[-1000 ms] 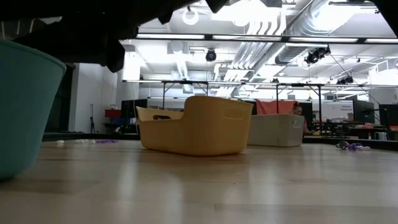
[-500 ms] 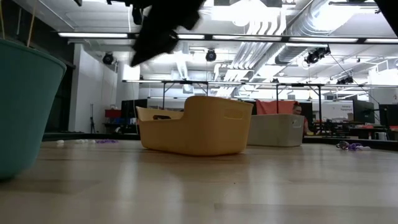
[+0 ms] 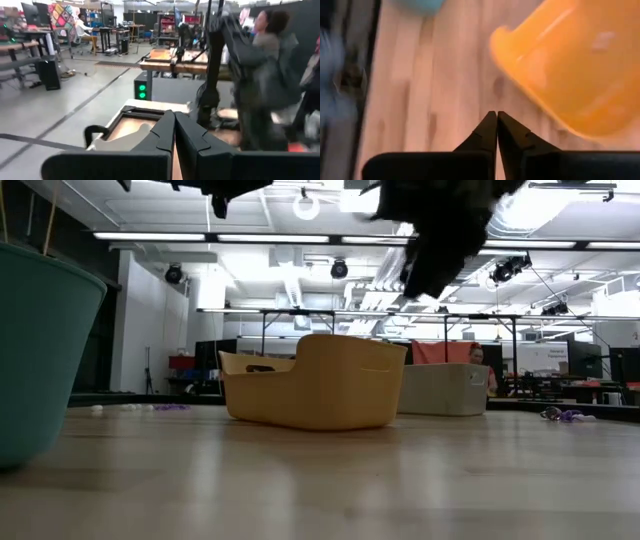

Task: Sort Halloween decoration
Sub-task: Put the white bone toy into the yellow bin

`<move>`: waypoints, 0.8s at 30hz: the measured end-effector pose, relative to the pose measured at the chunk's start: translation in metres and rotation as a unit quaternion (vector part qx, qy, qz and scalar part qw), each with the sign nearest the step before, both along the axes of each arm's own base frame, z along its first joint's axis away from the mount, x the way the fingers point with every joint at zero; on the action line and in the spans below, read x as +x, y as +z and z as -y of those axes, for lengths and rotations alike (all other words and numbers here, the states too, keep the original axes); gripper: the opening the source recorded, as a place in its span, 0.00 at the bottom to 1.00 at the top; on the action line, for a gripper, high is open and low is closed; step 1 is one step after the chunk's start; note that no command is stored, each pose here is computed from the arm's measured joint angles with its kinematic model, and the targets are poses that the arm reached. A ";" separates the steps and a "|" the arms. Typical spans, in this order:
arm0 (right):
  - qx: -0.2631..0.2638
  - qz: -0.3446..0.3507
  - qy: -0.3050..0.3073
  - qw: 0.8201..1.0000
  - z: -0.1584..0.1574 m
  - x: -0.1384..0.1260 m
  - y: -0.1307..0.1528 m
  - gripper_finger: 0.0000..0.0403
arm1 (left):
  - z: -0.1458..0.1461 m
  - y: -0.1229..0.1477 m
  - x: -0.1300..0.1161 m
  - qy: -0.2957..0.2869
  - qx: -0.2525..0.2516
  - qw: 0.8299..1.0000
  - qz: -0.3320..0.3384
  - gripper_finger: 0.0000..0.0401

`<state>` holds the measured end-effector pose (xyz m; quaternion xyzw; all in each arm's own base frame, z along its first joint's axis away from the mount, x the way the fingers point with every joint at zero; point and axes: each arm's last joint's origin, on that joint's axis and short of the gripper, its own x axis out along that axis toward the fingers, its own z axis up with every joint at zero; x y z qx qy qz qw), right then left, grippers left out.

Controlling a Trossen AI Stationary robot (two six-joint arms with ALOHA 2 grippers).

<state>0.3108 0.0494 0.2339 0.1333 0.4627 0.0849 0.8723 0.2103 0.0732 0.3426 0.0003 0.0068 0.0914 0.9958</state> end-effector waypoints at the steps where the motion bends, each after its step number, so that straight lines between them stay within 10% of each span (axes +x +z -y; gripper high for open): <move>1: 0.007 0.026 -0.038 0.999 0.005 -0.010 0.007 0.03 | -0.001 -0.001 0.000 0.002 0.008 1.000 -0.008 0.00; 6: 0.017 0.205 -0.198 0.958 0.029 -0.043 0.038 0.01 | -0.007 -0.006 -0.003 0.013 0.010 0.999 -0.031 0.00; 12: -0.007 0.344 -0.244 0.907 0.060 -0.049 0.055 0.01 | -0.007 -0.007 -0.004 -0.022 -0.009 0.999 -0.034 0.00; 24: -0.056 0.405 -0.144 0.901 0.118 -0.031 0.096 0.00 | 0.014 -0.011 0.023 -0.099 -0.088 0.991 0.000 0.00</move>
